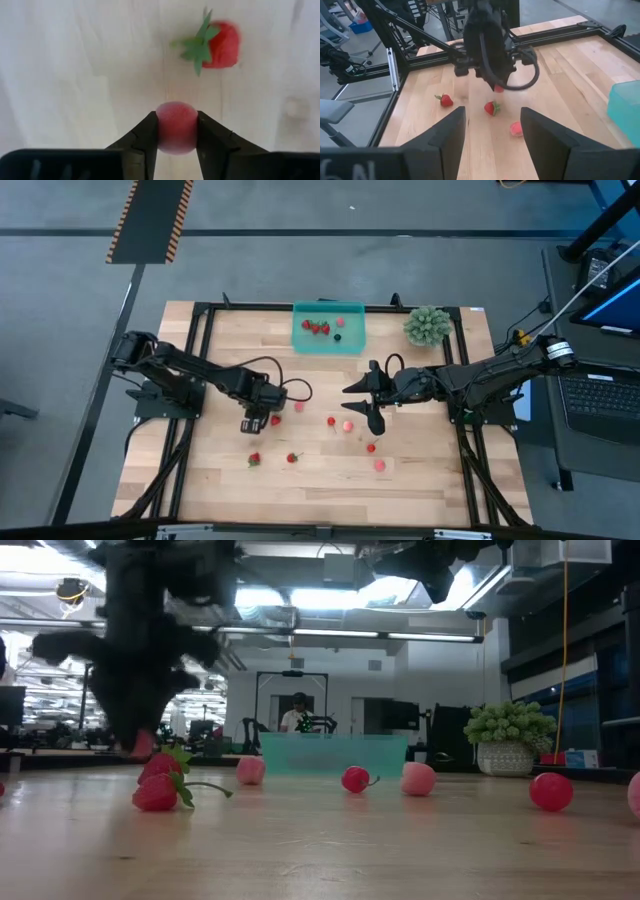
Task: Pick and placing Produce into tupperware
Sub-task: Put the apricot into the blue basket
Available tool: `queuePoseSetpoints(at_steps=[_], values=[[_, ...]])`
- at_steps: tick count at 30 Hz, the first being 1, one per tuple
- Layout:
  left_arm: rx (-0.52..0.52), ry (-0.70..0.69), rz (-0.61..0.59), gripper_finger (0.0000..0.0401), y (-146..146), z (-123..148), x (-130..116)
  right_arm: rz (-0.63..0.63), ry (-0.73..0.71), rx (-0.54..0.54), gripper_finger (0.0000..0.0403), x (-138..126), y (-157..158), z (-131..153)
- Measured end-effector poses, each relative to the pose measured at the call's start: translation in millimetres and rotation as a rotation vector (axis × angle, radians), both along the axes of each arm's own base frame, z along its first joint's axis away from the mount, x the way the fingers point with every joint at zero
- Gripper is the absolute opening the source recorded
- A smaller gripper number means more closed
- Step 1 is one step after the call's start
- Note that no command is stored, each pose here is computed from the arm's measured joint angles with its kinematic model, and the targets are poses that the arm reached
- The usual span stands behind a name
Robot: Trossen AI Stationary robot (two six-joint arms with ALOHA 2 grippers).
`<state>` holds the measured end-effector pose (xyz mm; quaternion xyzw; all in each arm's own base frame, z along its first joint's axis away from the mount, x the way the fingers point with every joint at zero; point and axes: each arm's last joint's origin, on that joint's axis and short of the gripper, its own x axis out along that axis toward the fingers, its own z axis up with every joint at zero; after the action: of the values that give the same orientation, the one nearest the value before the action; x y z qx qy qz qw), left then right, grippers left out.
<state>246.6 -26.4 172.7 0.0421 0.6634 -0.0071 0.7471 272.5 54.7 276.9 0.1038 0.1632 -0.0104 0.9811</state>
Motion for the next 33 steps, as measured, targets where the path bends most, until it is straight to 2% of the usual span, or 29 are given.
queuePoseSetpoints(at_steps=[5,10,21,26,33], values=[[0.013,-0.05,-0.075,0.0093,11.7,31.9,16.4,0.0,-0.006,0.003,0.0193,0.2,0.1,0.6],[0.039,-0.14,-0.113,0.0106,32.8,56.5,31.1,0.021,-0.073,-0.006,0.0193,1.8,1.8,6.9],[0.081,-0.328,0.011,0.0099,100.4,100.9,45.0,0.04,-0.118,-0.076,0.0193,2.8,1.5,11.0],[0.099,-0.467,0.042,0.0101,132.9,108.2,55.2,0.038,-0.159,-0.073,0.0193,3.6,1.2,15.0],[0.029,-0.474,0.105,0.0104,176.9,91.8,82.7,0.039,-0.184,-0.082,0.0193,4.0,1.2,17.5]])
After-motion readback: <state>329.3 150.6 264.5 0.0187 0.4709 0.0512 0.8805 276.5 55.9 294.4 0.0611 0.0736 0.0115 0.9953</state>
